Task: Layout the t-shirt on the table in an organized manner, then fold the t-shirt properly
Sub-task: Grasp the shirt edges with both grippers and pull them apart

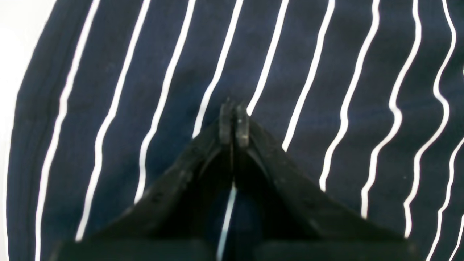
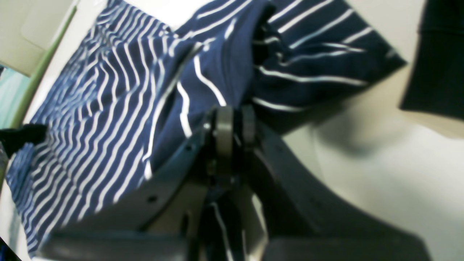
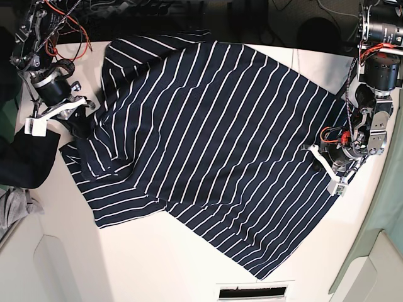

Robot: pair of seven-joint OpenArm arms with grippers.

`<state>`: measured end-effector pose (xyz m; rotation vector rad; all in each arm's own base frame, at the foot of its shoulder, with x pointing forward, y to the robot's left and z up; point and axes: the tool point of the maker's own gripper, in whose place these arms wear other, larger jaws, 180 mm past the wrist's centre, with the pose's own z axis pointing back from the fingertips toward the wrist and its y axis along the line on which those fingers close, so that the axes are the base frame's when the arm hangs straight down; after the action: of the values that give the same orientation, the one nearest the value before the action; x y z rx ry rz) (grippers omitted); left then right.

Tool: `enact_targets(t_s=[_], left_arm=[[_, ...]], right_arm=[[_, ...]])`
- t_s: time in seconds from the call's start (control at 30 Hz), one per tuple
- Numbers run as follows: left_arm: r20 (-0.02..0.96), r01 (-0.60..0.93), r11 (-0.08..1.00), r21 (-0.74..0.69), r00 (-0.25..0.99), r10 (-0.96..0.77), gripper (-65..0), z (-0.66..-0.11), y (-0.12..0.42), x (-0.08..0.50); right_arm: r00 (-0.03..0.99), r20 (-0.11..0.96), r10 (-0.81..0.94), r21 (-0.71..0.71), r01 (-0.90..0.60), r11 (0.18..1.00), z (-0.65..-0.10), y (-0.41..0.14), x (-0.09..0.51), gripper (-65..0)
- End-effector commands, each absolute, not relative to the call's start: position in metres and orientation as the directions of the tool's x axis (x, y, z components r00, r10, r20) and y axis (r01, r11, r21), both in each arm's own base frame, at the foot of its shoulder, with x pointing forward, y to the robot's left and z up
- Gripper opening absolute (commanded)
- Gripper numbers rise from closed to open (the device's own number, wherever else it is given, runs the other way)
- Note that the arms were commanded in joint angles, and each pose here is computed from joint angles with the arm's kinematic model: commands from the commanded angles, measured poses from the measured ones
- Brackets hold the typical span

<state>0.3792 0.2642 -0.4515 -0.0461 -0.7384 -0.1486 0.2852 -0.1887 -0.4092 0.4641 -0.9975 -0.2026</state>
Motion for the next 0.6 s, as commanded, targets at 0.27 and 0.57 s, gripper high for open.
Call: enact_targets(t_s=[0.27, 0.57], left_arm=[[0.669, 0.154, 0.986, 0.058, 0.727, -0.153, -65.0, -0.443, 0.275, 0.386], [0.665, 0.153, 0.986, 0.061, 0.731, -0.154, -65.0, -0.442, 0.277, 0.387]], right_arm=[[0.555, 0.702, -0.445, 0.528, 0.014, 0.849, -0.421, -0.195, 0.245, -65.0], [0.397, 0.757, -0.519, 0.54, 0.067, 0.839, -0.378, -0.243, 0.256, -38.8]])
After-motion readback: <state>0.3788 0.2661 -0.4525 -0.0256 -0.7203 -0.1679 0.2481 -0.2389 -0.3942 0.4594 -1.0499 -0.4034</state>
